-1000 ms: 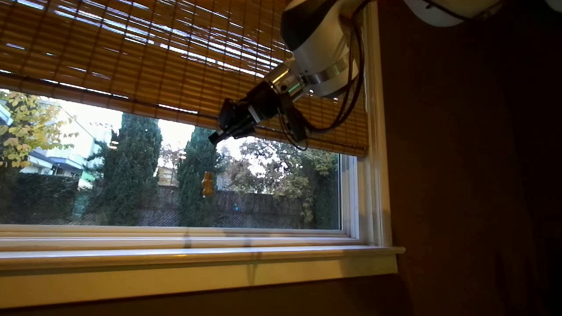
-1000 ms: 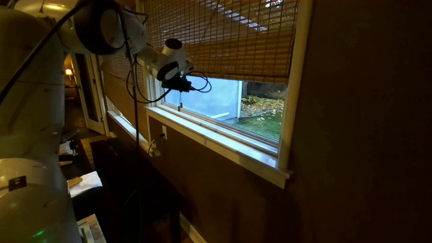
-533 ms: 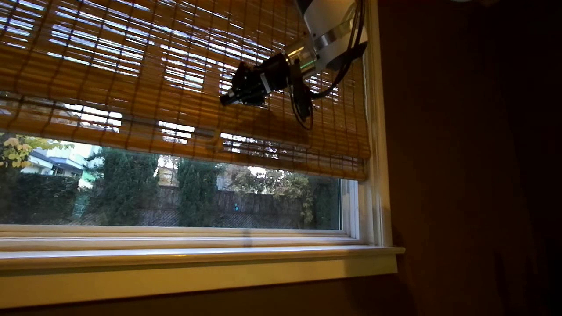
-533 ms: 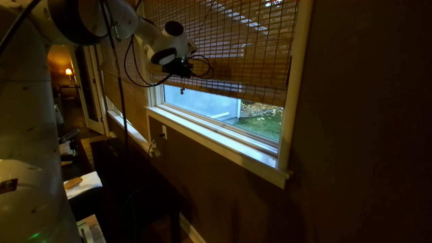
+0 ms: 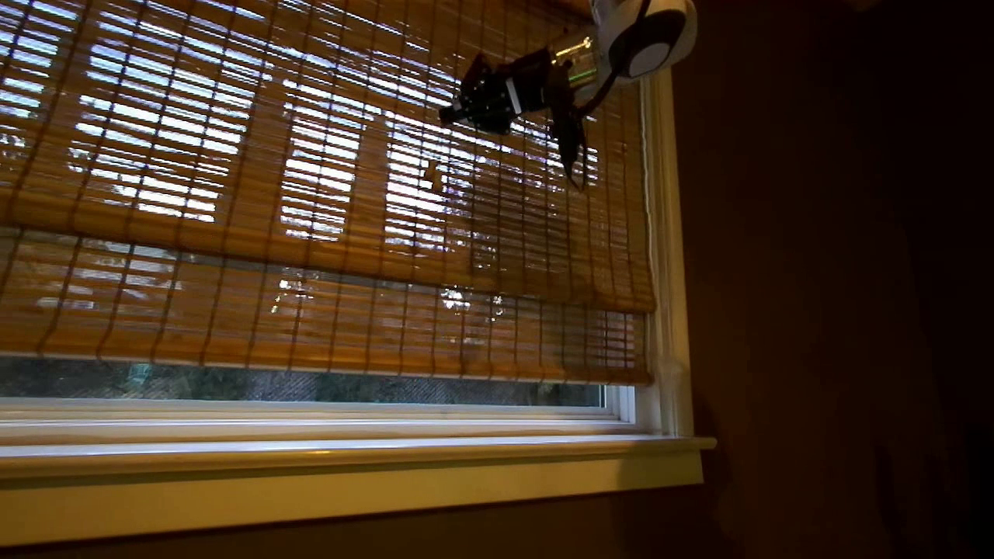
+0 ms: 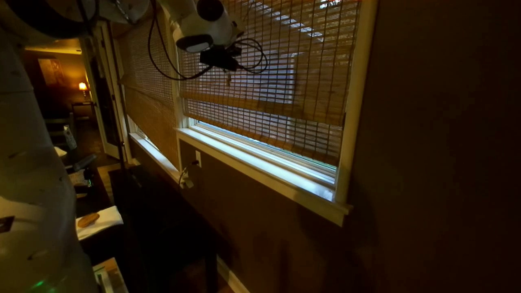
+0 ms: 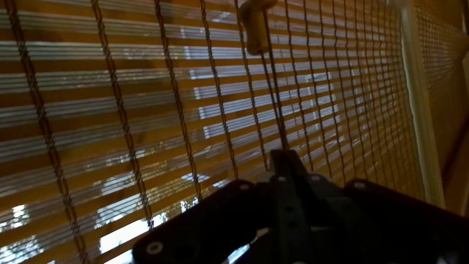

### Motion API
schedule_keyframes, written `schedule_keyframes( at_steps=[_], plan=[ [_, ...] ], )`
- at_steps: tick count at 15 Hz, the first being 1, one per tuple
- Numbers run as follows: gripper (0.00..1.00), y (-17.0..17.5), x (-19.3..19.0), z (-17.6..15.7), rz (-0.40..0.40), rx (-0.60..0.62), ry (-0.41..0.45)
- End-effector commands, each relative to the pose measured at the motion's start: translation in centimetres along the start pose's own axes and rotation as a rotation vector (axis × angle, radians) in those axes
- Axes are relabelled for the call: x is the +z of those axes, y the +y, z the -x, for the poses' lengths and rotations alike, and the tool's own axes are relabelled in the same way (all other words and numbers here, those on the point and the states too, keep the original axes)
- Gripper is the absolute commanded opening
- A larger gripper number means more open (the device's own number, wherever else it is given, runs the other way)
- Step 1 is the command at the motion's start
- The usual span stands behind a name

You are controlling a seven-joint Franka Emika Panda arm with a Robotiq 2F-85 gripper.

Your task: Drop the blinds

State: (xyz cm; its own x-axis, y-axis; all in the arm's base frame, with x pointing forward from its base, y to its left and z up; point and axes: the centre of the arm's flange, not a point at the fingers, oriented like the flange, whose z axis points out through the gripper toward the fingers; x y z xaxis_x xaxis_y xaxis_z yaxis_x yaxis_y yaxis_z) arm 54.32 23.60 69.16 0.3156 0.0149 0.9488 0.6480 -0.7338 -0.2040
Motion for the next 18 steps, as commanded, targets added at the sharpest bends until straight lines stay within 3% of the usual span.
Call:
schedule_keyframes(
  at_steps=[1, 5, 8, 11, 12, 14, 18],
  plan=[
    [0.01, 0.8, -4.0, -1.5, 0.004, 0.007, 0.107],
    [0.01, 2.3, -7.5, -4.2, 0.055, 0.027, 0.215],
    [0.01, 4.1, -9.8, -5.5, 0.145, 0.035, 0.274],
    [0.01, 5.5, -11.3, -5.7, 0.209, 0.042, 0.276],
    [0.27, 5.8, -11.4, -5.4, 0.217, 0.052, 0.235],
    [0.33, 6.3, -11.4, -4.3, 0.293, 0.038, 0.164],
    [0.62, 7.5, -11.7, 0.0, 0.419, 0.009, -0.008]
  ],
)
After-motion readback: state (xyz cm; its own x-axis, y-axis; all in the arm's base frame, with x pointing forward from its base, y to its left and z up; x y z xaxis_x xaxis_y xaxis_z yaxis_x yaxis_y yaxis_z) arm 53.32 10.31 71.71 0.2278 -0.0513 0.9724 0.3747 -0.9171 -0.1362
